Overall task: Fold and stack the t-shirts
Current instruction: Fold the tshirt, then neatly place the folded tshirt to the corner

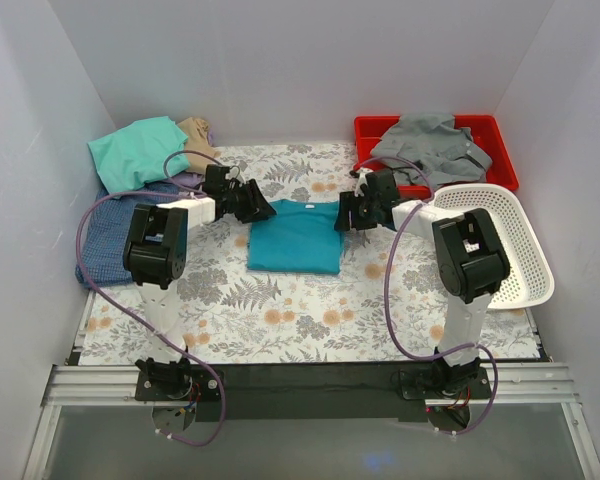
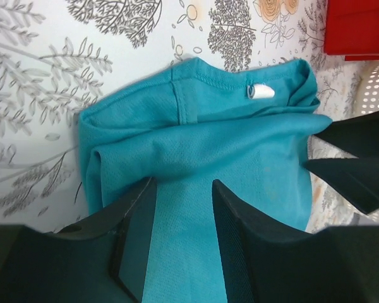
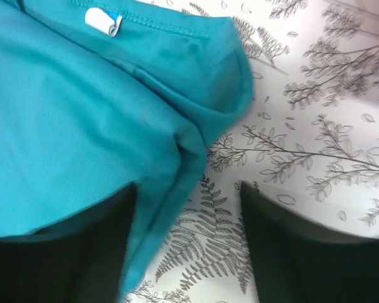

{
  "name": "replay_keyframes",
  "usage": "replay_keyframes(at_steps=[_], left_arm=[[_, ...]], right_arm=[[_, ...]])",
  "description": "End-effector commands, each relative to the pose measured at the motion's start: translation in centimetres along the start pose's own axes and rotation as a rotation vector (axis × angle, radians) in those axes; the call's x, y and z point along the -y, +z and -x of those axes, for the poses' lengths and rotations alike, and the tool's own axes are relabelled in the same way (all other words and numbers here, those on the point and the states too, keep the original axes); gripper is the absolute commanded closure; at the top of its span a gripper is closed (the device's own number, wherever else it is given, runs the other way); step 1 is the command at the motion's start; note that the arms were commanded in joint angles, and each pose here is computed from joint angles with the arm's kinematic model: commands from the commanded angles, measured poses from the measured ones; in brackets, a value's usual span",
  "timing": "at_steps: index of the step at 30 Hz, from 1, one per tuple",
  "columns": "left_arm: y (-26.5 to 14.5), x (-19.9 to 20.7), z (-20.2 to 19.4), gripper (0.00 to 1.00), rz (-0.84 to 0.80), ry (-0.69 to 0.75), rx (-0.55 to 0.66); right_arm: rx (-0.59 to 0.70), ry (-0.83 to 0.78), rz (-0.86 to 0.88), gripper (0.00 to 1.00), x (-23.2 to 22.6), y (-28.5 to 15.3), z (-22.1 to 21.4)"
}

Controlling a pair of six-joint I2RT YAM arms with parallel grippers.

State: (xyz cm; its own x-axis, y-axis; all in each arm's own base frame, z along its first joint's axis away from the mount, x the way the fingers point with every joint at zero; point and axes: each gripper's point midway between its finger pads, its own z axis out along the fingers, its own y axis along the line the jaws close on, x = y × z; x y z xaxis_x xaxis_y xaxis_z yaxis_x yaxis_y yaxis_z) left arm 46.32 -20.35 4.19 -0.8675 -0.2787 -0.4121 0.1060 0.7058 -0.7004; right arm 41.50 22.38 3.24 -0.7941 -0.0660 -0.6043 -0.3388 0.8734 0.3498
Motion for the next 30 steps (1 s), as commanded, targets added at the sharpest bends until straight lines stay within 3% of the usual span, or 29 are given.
replay_keyframes(at_steps=[1,3,6,8,9,14,22,30], left_arm=[[-3.9,2.6,3.7,0.61,0.009,0.12,0.169],[-5.3,4.1,4.5,0.6,-0.003,0.154,0.21],[-7.6,5.6,5.3,0.56,0.017,0.154,0.24],[-8.5,6.2,5.6,0.38,0.029,0.15,0.238],[-8.6,5.2,4.8,0.18,0.079,0.12,0.212],[-8.7,1.3,0.2,0.16,0.194,0.036,0.122],[-8.3,-3.3,-3.9,0.15,0.318,-0.056,0.096],[-6.8,-2.7,-5.8,0.14,0.217,-0.086,0.024]], right_arm=[[0.149,-0.126,0.114,0.23,-2.8,-3.1,4.0],[0.208,-0.148,0.119,0.1,-3.6,-5.1,5.6],[0.244,-0.157,0.112,0.04,-4.0,-6.8,6.4],[0.237,-0.158,0.134,0.04,-4.5,-7.2,6.1],[0.224,-0.152,0.139,0.04,-4.5,-7.3,5.8],[0.169,-0.123,0.157,0.04,-4.4,-7.0,3.5],[0.135,-0.108,0.19,0.04,-4.8,-7.6,1.4],[0.095,-0.091,0.18,0.05,-4.2,-7.3,-0.7]])
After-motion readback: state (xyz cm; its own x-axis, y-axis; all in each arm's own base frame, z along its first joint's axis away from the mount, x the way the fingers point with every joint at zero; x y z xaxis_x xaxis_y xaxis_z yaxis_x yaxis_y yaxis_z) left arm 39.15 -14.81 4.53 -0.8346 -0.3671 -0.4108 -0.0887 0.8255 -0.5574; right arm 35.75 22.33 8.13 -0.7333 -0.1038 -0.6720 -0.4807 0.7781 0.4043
